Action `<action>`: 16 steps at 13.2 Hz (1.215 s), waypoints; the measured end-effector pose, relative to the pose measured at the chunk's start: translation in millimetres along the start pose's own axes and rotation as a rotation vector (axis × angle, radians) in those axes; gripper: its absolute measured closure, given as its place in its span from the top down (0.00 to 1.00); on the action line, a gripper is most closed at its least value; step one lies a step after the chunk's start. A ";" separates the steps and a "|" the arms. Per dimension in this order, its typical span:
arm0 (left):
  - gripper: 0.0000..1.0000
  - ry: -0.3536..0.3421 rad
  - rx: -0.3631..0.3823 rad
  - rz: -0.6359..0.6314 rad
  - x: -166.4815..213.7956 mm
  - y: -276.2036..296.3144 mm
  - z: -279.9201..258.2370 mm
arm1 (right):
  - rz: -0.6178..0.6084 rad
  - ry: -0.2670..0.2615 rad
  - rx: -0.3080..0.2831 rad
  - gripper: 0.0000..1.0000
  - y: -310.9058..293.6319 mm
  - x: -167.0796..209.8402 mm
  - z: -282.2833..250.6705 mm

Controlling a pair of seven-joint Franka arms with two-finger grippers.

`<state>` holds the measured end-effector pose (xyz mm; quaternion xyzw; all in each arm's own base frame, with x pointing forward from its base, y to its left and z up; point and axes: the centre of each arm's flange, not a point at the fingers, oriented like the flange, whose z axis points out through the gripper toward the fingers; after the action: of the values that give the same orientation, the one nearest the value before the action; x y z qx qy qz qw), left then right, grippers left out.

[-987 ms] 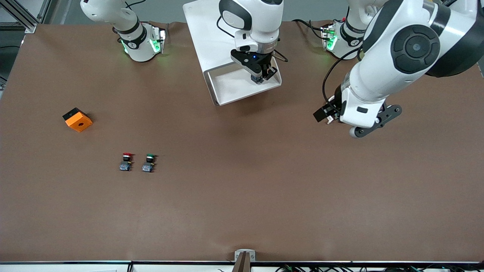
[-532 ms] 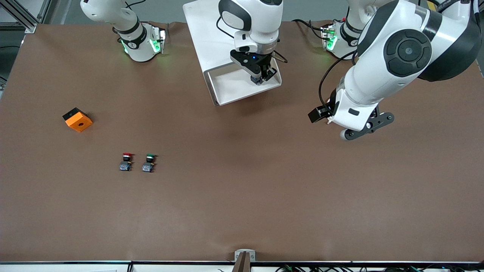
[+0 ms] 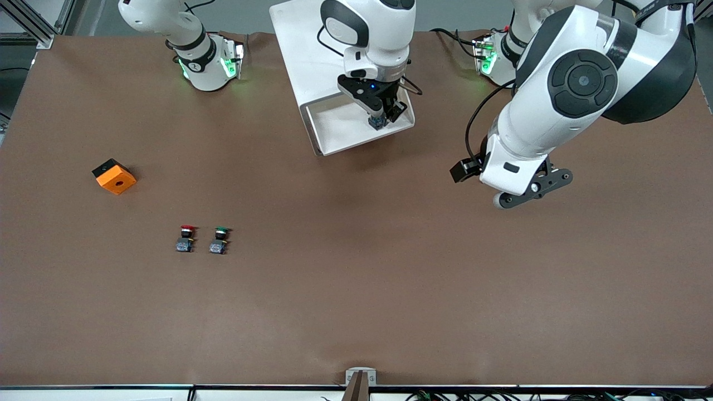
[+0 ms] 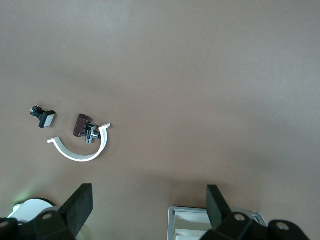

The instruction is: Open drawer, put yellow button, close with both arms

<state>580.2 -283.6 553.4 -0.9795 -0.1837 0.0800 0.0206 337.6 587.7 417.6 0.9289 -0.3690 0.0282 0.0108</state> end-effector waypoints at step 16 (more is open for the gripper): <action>1.00 -0.042 -0.017 0.210 -71.2 117.7 173.8 | -0.264 -0.019 -0.084 1.00 31.3 229.9 -147.4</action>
<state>528.1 -417.2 384.3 -0.9916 -0.0810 0.1007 0.0000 476.5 413.5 578.5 0.9683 -0.2447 0.0023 0.0498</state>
